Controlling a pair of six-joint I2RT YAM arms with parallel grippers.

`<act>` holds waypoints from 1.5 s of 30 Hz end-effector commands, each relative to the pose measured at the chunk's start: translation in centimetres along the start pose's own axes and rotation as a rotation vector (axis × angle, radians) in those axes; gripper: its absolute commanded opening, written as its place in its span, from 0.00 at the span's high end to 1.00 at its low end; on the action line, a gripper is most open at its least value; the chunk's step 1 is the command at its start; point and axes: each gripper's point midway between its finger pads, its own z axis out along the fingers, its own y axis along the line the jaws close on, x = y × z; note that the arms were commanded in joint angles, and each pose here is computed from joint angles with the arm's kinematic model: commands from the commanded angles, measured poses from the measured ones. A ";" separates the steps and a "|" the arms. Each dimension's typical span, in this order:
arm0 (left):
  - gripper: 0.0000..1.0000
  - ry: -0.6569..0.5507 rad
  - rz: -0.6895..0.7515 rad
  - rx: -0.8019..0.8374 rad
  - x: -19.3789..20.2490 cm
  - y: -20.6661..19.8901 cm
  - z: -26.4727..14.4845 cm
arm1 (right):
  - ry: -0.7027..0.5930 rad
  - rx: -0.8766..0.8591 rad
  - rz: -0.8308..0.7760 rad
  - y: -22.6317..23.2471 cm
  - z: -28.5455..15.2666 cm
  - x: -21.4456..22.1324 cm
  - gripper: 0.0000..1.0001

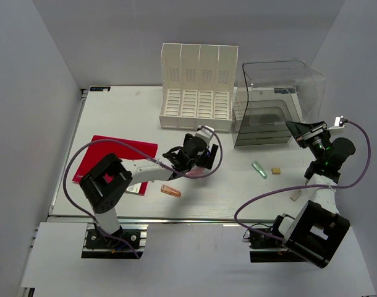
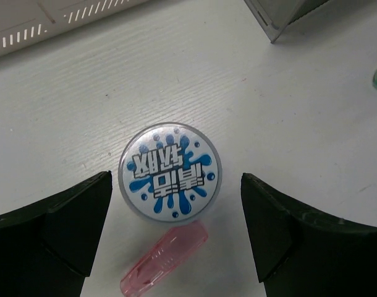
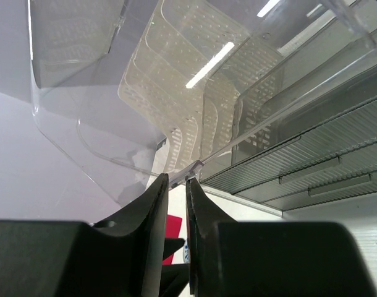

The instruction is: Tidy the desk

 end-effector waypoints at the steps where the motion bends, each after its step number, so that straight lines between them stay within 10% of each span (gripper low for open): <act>1: 0.05 -0.040 0.009 -0.029 -1.9 -0.2 0.8 | -0.039 -0.093 -0.144 3.7 0.2 -2.2 1.00; 10: 0.14 0.017 0.009 -0.074 -0.2 -0.2 2.2 | -0.033 -0.085 -0.142 3.5 0.4 -2.3 1.00; 13: 0.30 0.007 0.006 -0.073 -0.4 -0.2 2.2 | -0.035 -0.084 -0.143 3.5 0.5 -2.5 1.00; 17: 0.80 -0.010 0.007 -0.039 -1.0 -0.7 1.8 | -0.030 -0.089 -0.147 3.7 0.5 -2.5 1.00; 21: 1.00 -0.063 0.038 0.034 -2.6 -2.3 0.1 | -0.033 -0.093 -0.152 4.2 0.5 -2.8 1.00; 33: 1.00 -0.518 0.197 0.381 -11.7 -10.2 -9.2 | -0.040 -0.108 -0.145 5.4 0.3 -3.1 1.00; 45: 1.00 -0.867 0.260 0.352 -14.4 -13.3 -8.7 | -0.042 -0.102 -0.143 5.6 0.1 -3.0 1.00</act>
